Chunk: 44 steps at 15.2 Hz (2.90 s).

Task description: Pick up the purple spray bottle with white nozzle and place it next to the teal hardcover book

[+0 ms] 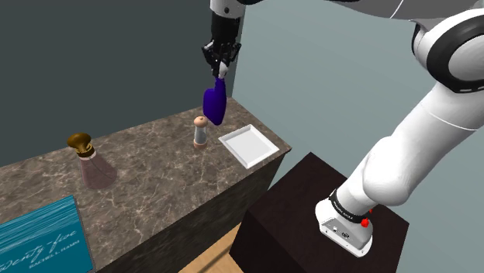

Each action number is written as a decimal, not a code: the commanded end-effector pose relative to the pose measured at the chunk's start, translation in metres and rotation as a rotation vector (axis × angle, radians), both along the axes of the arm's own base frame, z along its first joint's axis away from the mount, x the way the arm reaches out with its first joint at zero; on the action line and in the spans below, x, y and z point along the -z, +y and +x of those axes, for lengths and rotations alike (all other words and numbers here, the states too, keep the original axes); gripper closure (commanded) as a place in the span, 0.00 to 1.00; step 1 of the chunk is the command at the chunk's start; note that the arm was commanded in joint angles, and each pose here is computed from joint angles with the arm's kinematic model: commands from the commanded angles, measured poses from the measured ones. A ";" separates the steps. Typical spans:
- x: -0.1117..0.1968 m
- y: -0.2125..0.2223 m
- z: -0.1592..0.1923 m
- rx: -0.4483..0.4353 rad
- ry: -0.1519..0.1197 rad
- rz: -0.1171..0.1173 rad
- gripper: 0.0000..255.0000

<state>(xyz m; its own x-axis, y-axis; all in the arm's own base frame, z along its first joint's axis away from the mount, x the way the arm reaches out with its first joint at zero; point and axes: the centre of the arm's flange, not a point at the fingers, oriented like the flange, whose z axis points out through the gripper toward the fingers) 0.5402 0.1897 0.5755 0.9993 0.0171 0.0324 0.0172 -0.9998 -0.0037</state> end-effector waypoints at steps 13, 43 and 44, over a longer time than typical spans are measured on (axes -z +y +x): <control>0.080 0.164 -0.009 0.001 -0.001 0.000 1.00; 0.248 0.402 -0.021 0.001 -0.001 0.000 1.00; 0.253 0.402 -0.021 0.001 -0.001 0.000 1.00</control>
